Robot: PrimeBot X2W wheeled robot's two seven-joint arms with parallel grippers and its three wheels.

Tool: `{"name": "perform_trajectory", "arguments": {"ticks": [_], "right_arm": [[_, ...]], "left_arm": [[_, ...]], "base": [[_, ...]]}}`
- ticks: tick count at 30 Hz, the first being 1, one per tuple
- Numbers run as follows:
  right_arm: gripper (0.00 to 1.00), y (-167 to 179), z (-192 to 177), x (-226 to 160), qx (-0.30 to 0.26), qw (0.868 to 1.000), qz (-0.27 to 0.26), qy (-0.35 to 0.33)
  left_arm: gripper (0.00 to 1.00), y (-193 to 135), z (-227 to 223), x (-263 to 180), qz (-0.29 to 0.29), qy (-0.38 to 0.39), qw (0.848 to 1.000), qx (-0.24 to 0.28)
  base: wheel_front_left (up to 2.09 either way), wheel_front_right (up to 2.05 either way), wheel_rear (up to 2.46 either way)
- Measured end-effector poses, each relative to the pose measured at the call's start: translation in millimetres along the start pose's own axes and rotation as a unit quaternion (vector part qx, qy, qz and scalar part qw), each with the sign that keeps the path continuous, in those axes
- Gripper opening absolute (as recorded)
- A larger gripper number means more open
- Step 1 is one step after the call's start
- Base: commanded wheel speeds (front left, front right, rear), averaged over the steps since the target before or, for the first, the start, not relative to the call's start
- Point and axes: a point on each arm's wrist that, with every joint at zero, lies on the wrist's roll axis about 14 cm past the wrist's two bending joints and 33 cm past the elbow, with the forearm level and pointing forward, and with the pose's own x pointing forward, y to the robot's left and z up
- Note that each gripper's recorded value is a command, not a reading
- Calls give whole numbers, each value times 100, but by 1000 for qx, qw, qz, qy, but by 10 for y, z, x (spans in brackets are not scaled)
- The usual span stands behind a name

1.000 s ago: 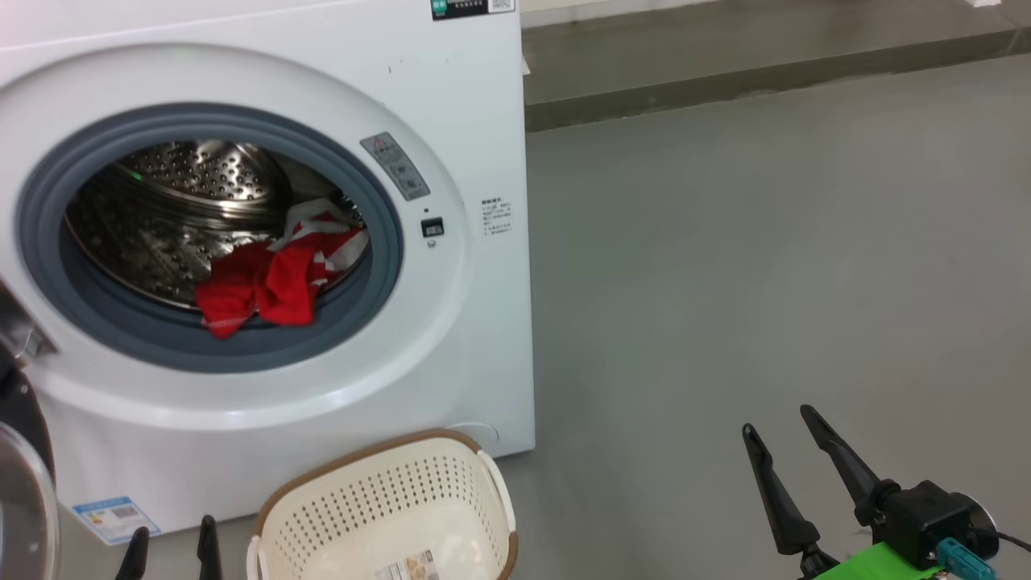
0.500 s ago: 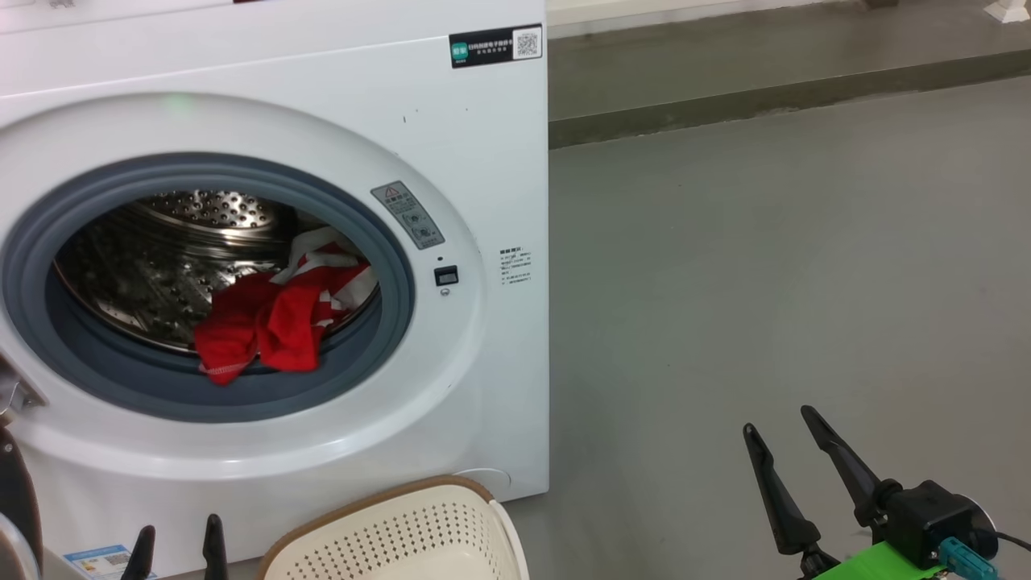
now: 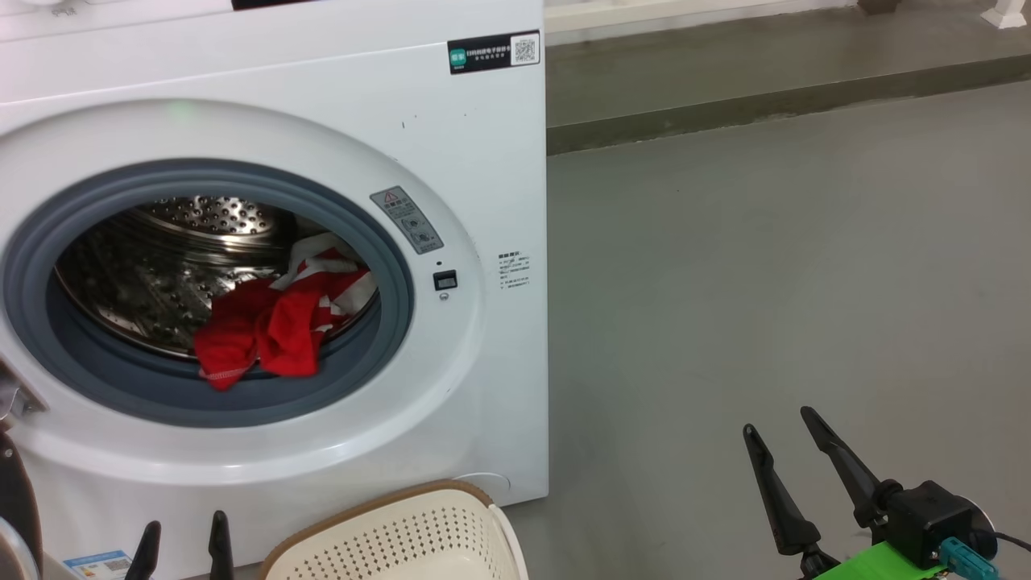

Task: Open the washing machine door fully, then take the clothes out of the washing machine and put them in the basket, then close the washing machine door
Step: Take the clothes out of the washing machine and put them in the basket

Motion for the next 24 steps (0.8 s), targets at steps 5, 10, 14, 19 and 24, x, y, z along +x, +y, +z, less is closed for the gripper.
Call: {"name": "perform_trajectory", "arguments": {"ticks": [5,10,14,19,24], "right_arm": [[100,1,-10,1,0,1000,0,1],[100,-2,-17,2,0,1000,0,3],[100,2,-26,7,0,1000,0,4],[100,17,-57,24,1,1000,3,9],[100,32,-91,48,1,1000,6,15]], "left_arm": [[100,-21,7,8,-3,-1,1000,1],[100,-21,-1,12,-1,0,1000,2],[100,-20,-13,11,2,2,1000,2],[100,-19,-64,7,8,10,1000,-2],[100,-29,-121,29,11,18,1000,-11]], "base": [[0,0,0],[0,0,0],[0,0,0],[0,0,0],[0,0,0]]}}
